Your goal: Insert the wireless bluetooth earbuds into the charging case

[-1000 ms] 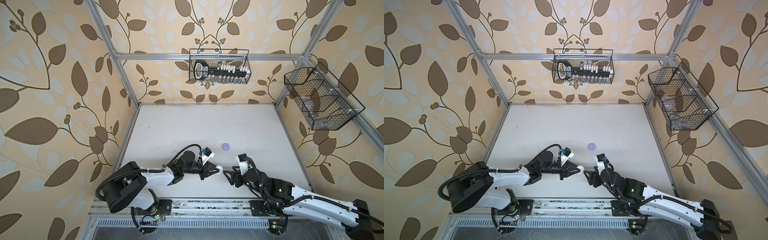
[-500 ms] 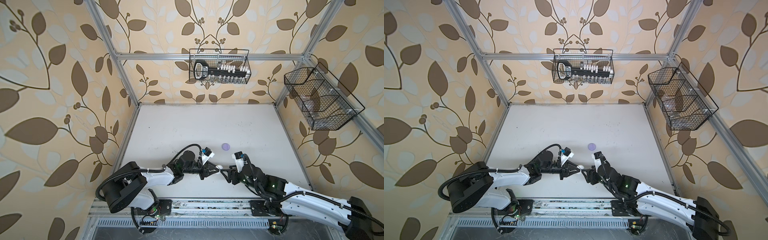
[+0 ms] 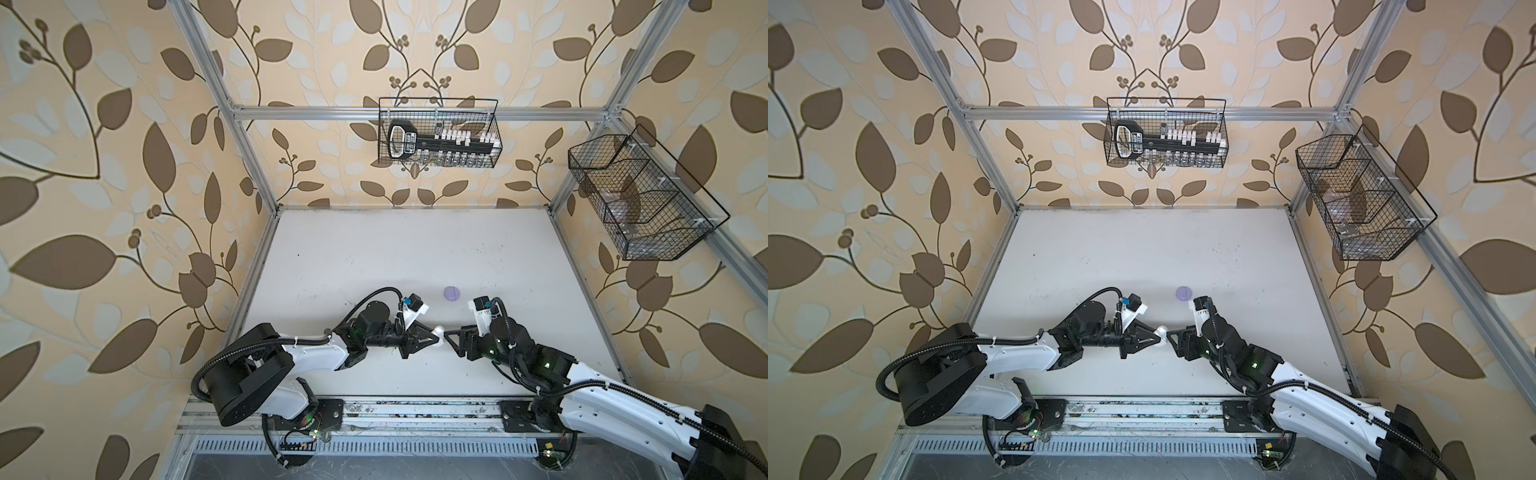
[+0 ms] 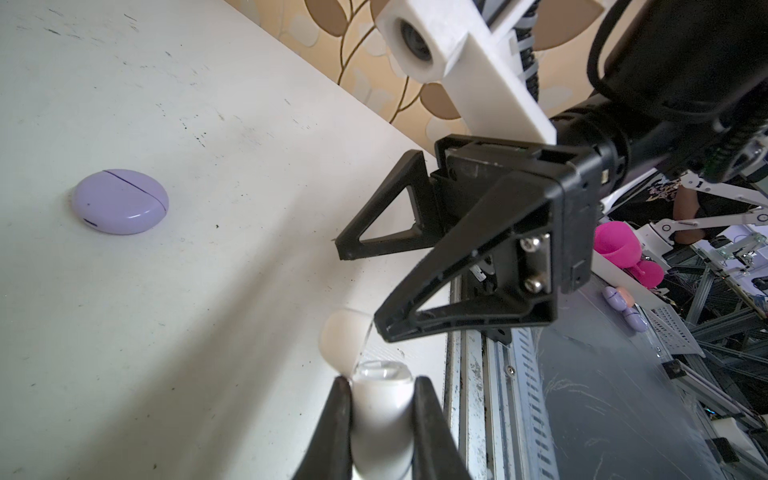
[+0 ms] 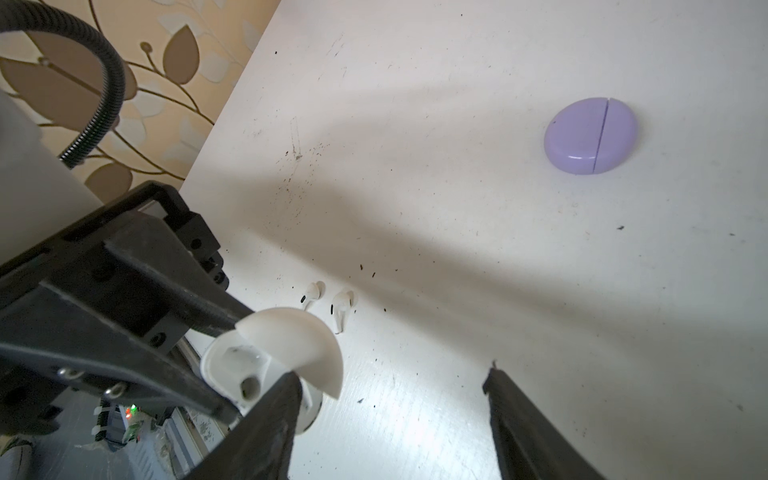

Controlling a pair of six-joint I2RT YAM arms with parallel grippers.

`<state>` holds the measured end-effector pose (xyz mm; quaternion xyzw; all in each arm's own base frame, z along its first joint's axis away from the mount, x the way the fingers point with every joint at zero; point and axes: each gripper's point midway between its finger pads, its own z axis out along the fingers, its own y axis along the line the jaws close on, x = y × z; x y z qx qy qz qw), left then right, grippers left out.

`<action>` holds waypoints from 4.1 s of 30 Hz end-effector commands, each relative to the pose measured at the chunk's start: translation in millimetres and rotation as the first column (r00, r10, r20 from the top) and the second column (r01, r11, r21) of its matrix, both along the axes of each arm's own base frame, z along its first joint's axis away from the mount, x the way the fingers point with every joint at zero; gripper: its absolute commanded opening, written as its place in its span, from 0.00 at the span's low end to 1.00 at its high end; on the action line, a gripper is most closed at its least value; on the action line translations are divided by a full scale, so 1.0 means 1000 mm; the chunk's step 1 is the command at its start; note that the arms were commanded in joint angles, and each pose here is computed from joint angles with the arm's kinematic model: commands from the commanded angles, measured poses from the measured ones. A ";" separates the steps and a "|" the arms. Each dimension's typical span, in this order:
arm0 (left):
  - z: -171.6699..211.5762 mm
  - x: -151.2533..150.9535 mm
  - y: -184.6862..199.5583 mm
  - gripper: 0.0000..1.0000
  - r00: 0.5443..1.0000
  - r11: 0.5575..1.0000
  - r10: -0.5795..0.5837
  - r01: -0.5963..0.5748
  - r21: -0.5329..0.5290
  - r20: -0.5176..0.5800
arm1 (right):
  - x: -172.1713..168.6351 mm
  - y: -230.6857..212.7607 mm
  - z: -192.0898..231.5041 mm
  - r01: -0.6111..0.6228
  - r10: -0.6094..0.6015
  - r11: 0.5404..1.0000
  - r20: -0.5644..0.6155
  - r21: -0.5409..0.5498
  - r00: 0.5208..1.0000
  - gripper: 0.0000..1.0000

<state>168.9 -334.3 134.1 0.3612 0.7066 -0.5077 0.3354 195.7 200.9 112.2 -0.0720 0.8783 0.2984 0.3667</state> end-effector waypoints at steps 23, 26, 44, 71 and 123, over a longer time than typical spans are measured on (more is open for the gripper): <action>0.023 0.011 0.008 0.02 0.986 0.996 0.085 -0.080 -0.043 0.145 | 0.000 -0.014 0.019 0.020 -0.020 1.000 0.044 0.002 0.999 0.71; 0.025 0.009 0.005 0.02 0.989 0.996 0.072 -0.066 -0.051 0.130 | -0.006 -0.004 0.026 -0.042 0.037 0.997 0.065 0.063 0.997 0.71; 0.102 -0.021 -0.018 0.02 0.986 0.922 -0.161 0.164 -0.350 0.038 | -0.036 0.023 0.082 -0.312 0.229 0.909 0.295 0.276 0.928 0.58; 0.100 -0.016 -0.019 0.36 0.984 0.922 -0.180 0.172 -0.347 0.010 | -0.044 0.020 0.102 -0.341 0.241 0.887 0.319 0.310 0.917 0.13; 0.108 -0.025 -0.015 0.23 0.979 0.921 -0.193 0.201 -0.333 0.058 | -0.034 0.019 0.102 -0.341 0.247 0.865 0.279 0.368 0.928 0.12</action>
